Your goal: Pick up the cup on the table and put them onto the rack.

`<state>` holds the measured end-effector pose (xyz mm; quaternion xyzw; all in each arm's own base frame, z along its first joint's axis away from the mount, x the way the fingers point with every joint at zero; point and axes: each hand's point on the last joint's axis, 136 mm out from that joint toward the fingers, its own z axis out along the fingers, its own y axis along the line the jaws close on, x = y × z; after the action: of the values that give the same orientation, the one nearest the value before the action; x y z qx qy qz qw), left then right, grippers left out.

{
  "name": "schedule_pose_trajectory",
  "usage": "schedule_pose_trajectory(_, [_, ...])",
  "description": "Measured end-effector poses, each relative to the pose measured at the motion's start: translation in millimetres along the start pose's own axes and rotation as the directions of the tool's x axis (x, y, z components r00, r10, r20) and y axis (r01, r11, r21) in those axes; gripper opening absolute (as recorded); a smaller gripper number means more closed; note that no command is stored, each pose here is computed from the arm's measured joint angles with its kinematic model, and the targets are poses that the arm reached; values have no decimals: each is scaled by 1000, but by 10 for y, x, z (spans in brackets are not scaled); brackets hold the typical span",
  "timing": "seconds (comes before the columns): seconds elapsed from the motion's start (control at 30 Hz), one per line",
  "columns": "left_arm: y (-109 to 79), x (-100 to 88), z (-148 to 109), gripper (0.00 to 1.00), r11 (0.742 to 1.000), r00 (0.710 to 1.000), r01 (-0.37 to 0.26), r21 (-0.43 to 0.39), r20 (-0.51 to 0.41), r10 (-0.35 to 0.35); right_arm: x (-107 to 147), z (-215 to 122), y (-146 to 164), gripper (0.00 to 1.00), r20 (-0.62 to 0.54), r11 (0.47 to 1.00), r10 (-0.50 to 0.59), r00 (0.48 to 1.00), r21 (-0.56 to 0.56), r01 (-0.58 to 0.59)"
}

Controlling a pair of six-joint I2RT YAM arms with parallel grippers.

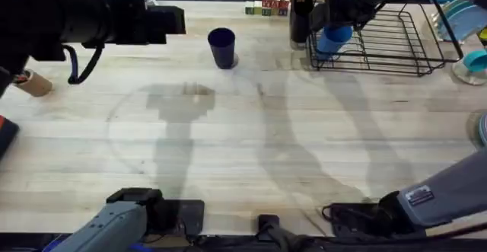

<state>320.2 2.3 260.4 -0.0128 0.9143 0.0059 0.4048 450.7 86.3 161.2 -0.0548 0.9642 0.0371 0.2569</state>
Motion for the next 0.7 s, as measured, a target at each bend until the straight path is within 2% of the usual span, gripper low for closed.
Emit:
schedule_pose_trajectory(0.2, [0, 0, 0, 993, 1000, 1000, 0, 0, 0, 0, -133, -143, 103, 365, 45, 1000, -17, 999, -13, 17])
schedule_pose_trajectory(0.4, [-1, -1, 0, 993, 1000, 1000, 0, 0, 1, 0, -217, -498, 110, 471, 112, 1000, -16, 994, -18, 18])
schedule_pose_trajectory(0.43, [-1, -4, 0, 993, 1000, 1000, 0, 0, 2, 0, -234, -575, 112, 538, 128, 1000, -12, 992, -20, 15])
schedule_pose_trajectory(0.53, [-1, -8, 0, 993, 1000, 1000, 0, 0, 3, 0, -294, -798, 116, 925, 176, 1000, -12, 984, -24, 16])
schedule_pose_trajectory(0.57, [0, -8, 0, 993, 1000, 1000, 0, 0, 3, 0, -317, -869, 118, 976, 194, 1000, -14, 981, -25, 20])
schedule_pose_trajectory(0.7, [-1, -8, 0, 993, 1000, 1000, 0, 0, 3, 0, -363, -1103, 222, 992, 245, 997, -19, 969, -67, 37])
